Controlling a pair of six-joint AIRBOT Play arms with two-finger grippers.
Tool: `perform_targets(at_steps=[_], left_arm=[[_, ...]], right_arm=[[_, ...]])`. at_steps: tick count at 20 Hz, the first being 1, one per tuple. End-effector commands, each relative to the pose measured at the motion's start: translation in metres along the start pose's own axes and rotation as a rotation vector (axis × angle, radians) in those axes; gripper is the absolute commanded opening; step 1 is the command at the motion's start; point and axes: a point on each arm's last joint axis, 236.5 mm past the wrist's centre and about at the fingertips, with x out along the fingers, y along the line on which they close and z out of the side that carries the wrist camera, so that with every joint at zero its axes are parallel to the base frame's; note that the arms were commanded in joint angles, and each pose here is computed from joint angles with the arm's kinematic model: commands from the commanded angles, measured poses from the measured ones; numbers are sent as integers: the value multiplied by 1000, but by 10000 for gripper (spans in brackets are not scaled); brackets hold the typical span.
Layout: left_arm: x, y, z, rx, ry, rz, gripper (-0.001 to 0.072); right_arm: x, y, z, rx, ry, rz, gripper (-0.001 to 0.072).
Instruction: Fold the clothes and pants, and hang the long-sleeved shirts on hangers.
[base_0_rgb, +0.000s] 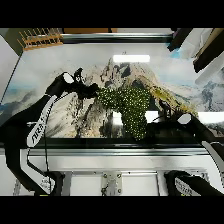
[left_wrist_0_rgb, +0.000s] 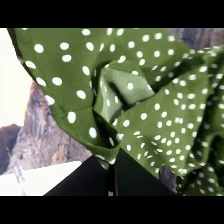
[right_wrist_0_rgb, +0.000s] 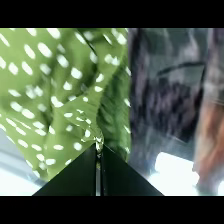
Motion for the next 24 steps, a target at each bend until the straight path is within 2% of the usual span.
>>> perform_targets(at_steps=[1, 4, 6, 9, 13, 17, 21, 24], left_arm=[[-62, -16, 25, 87, -139, 2, 4], [-185, -51, 45, 191, -373, -54, 4], [-275, -78, 32, 268, -535, -87, 4], [-381, -112, -23, 368, -709, -126, 4], [-448, -126, -99, 466, -807, -114, 4], [-431, -76, -124, 327, -780, -8, 4], [-305, -5, -144, 133, -483, 35, 4], [-203, 36, -154, 43, -296, 61, 4]], right_arm=[[-51, 15, 59, -147, -164, -55, 4], [-180, 60, 118, -319, -455, -119, 4], [-274, 98, 130, -403, -682, -149, 4], [-375, 142, 108, -456, -942, -175, 3], [-421, 143, 78, -374, -1078, -226, 4], [-403, 120, 83, -183, -1006, -195, 4], [-322, 72, 120, -40, -722, -179, 4], [-254, 18, 175, 57, -615, -191, 5]])
